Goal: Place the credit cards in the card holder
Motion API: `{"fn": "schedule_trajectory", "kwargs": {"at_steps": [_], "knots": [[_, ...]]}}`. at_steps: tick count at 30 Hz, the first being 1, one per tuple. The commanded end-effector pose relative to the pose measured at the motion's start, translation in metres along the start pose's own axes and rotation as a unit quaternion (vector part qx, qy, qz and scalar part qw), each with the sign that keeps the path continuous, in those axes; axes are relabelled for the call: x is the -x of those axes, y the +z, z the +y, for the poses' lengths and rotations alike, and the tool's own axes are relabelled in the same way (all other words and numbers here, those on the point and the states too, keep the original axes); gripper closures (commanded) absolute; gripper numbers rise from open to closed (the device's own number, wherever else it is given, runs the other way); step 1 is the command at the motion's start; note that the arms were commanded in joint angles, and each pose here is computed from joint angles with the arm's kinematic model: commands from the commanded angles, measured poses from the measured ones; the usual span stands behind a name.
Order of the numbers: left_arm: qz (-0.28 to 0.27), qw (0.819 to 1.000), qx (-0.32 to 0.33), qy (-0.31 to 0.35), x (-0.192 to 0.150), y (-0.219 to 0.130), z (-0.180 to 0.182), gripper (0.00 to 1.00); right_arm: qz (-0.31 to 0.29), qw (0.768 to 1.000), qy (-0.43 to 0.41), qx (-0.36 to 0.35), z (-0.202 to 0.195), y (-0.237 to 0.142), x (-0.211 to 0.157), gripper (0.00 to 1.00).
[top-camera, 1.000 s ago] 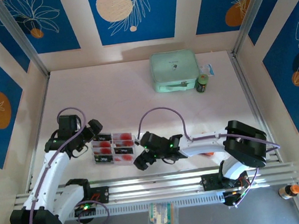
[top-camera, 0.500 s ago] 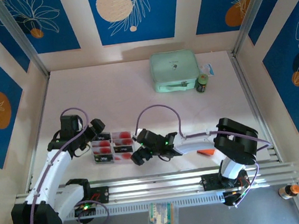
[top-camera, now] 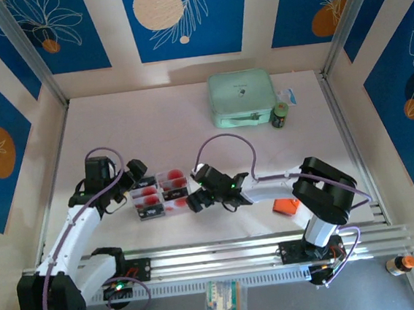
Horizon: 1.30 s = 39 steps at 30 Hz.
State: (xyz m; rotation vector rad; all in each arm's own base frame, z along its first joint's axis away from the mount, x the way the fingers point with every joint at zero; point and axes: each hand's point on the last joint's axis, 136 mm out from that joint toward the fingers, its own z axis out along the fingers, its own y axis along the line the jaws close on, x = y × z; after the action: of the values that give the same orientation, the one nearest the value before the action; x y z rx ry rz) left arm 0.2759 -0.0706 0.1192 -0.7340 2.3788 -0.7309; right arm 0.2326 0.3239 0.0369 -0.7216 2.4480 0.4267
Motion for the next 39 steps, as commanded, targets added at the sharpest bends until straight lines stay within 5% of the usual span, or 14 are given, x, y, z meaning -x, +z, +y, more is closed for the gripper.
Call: {"fn": "schedule_trajectory", "kwargs": {"at_steps": [1, 28, 39], "knots": [[0.000, 1.000, -0.022, -0.010, 0.002, 0.005, -0.006, 0.00, -0.003, 1.000, 0.003, -0.030, -0.019, 0.004, 0.009, 0.03], [0.000, 0.996, -0.074, 0.042, 0.024, 0.088, -0.100, 0.00, -0.009, 0.989, 0.085, -0.121, -0.123, 0.003, 0.045, 0.04], [-0.013, 0.993, -0.059, 0.100, 0.050, 0.092, -0.129, 0.00, -0.037, 0.991, 0.103, -0.083, -0.108, -0.042, 0.051, 0.04]]}}
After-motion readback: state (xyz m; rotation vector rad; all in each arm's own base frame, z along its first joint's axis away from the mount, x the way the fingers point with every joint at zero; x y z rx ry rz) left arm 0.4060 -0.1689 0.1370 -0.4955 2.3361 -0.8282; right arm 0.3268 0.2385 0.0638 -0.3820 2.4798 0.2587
